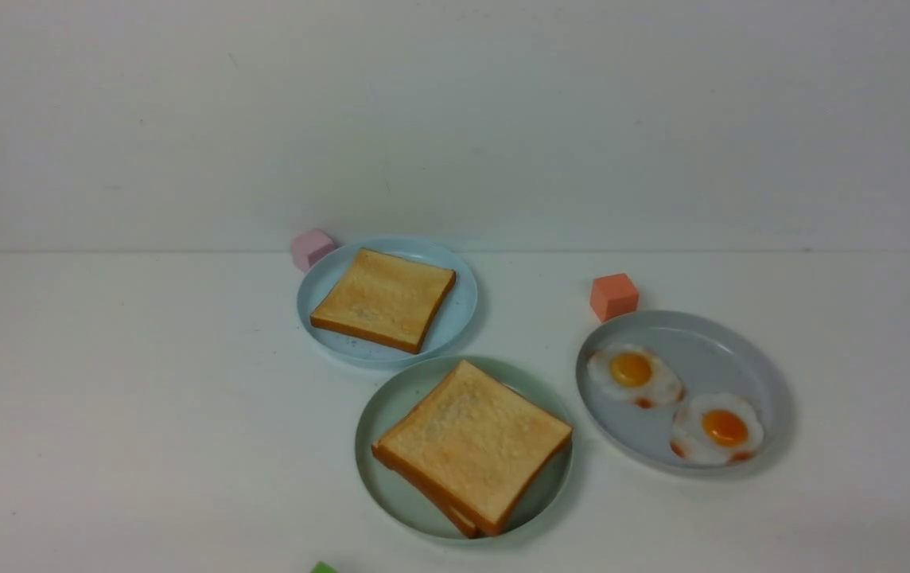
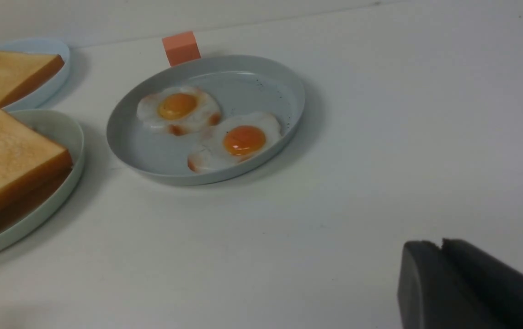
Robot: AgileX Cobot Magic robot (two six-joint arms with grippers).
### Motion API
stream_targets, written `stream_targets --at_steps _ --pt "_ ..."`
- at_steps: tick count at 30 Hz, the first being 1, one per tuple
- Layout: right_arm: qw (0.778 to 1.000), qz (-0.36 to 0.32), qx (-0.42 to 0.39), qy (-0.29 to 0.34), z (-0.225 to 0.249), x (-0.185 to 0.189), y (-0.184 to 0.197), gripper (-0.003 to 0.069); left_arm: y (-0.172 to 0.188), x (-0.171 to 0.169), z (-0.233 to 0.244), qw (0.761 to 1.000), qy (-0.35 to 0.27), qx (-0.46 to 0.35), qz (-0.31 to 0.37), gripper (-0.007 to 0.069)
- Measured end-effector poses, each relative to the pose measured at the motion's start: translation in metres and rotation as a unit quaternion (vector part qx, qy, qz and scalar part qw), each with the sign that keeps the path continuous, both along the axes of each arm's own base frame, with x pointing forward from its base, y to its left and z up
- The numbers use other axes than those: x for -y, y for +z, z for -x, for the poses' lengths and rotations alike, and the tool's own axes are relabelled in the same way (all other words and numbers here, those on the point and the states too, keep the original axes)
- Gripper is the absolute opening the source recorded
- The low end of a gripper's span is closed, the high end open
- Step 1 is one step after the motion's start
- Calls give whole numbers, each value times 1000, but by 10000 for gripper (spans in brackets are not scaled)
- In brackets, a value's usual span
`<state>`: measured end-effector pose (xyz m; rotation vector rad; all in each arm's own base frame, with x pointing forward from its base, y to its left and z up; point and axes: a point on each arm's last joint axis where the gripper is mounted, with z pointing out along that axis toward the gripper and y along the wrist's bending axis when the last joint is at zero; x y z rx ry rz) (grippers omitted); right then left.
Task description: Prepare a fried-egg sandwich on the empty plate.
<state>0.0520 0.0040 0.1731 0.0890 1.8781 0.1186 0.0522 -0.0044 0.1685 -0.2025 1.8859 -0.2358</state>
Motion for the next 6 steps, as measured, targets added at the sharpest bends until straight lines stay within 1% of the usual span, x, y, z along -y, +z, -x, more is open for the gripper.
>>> stream_targets --at_steps 6 --pt "1000 0 0 0 0 0 0 82 0 0 0 1000 0 0 0 -3"
